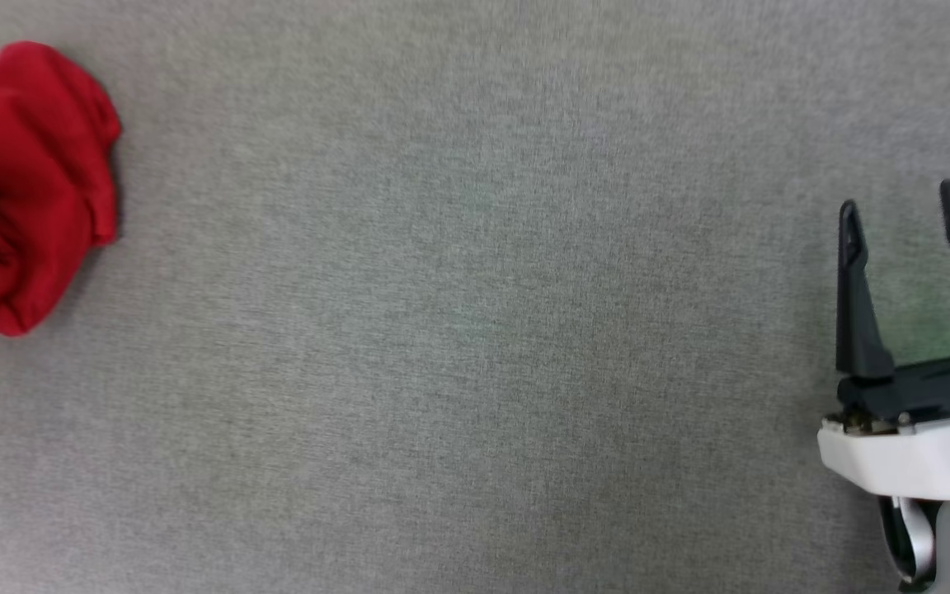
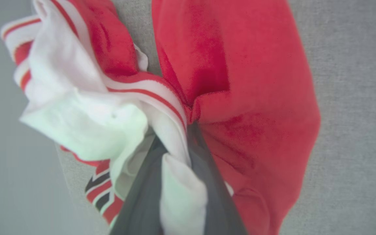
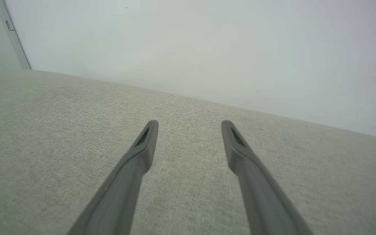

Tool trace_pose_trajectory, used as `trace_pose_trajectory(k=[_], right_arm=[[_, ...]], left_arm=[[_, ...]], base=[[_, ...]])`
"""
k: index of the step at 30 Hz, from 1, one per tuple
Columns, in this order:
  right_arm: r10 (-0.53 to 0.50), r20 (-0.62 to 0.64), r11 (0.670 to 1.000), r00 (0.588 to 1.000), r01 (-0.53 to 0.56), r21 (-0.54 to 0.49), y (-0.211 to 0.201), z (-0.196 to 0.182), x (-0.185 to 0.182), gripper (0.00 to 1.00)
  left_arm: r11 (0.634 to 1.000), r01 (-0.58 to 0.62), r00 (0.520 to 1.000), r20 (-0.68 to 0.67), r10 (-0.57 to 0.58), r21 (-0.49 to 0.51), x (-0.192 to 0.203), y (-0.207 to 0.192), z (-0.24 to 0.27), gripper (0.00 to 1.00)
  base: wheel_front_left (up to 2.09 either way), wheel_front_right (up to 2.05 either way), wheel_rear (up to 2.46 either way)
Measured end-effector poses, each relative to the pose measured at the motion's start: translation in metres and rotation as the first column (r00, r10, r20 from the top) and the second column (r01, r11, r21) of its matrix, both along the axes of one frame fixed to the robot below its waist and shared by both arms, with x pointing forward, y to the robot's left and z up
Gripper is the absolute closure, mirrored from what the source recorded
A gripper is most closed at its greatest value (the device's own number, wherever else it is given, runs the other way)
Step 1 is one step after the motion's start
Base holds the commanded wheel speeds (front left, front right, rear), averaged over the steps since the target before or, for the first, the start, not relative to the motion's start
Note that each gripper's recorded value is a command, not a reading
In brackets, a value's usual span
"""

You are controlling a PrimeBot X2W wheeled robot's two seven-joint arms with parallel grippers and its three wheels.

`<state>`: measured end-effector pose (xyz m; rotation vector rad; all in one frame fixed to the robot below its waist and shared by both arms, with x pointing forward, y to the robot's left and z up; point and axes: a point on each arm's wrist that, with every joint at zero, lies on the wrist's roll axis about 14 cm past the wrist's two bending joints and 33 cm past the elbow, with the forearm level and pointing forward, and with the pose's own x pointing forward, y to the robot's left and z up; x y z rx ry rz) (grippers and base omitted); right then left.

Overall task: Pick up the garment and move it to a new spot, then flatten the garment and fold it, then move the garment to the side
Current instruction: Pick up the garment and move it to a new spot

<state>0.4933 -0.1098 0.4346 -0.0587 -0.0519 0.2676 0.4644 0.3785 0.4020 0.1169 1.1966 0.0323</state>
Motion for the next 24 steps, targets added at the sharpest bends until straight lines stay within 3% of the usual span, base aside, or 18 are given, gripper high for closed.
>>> trace_pose_trajectory(k=[8,13,18,24], right_arm=[[-0.012,0.013,1.000,1.000,0.012,0.018,-0.006,0.025,-0.020,0.00],[-0.034,0.030,0.999,0.999,0.033,0.034,-0.014,0.041,-0.031,0.00],[-0.079,0.035,0.996,0.996,0.078,0.038,-0.031,0.052,-0.047,0.00],[-0.160,0.033,0.986,0.987,0.159,0.041,-0.061,0.061,-0.071,0.00]], left_arm=[[0.988,0.132,0.964,0.220,-0.147,0.080,0.021,-0.015,0.095,1.00],[0.955,0.266,0.897,0.329,-0.296,0.134,0.035,-0.055,0.151,1.00],[0.883,0.437,0.794,0.387,-0.469,0.173,0.049,-0.123,0.186,1.00],[0.737,0.646,0.614,0.438,-0.656,0.198,0.057,-0.225,0.213,1.00]], base=[[0.00,0.00,0.00],[0.00,0.00,0.00],[0.00,0.00,0.00],[0.00,0.00,0.00]])
